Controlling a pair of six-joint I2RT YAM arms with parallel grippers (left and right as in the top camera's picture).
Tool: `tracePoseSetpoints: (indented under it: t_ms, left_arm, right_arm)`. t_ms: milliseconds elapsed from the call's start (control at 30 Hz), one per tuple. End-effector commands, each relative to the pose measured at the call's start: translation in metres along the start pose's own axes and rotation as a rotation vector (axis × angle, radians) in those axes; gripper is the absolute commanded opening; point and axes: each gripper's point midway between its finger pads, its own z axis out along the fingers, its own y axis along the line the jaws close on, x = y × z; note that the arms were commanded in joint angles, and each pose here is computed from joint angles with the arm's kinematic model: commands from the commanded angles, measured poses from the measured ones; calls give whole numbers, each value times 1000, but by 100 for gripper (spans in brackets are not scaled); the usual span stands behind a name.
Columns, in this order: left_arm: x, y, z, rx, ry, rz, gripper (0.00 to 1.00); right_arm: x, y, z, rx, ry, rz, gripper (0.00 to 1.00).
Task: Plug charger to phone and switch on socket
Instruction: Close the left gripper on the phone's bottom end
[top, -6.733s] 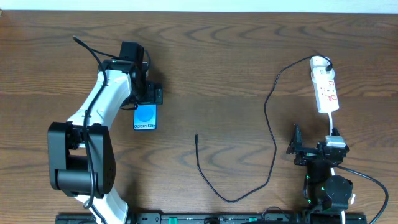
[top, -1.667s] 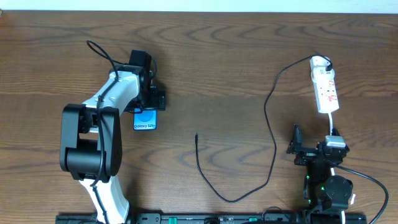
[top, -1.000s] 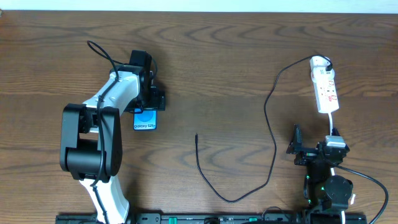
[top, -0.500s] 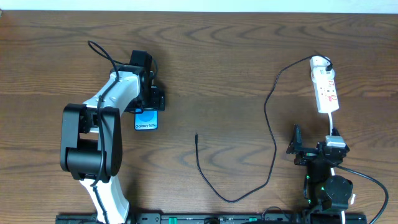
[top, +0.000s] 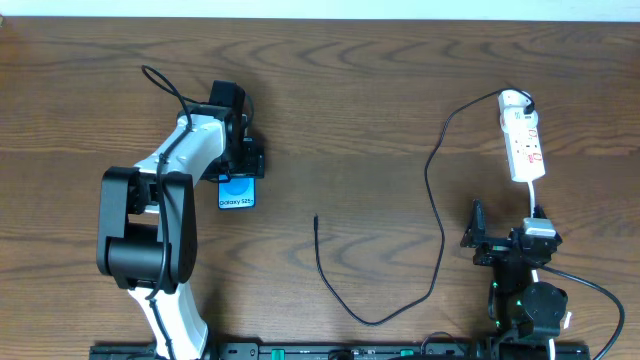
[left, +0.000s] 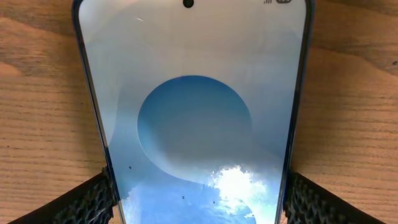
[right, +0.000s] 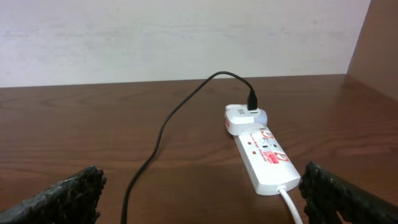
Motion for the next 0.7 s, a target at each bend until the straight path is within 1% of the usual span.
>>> tracePoseSetpoints:
  t_ms: [0,100,133,667]
  left_arm:
    - [17,6,14,-34,56,5,84]
    - [17,6,14,-34,56,5,83]
    - [17,6,14,-34,56,5,81]
    - [17,6,14,-34,56,5,79]
  right_arm:
    - [0,0,0,3,-3,10,99]
    - [0,0,0,3,-3,10,99]
    - [0,0,0,3,-3,10,99]
    - [0,0,0,3,-3,10,99]
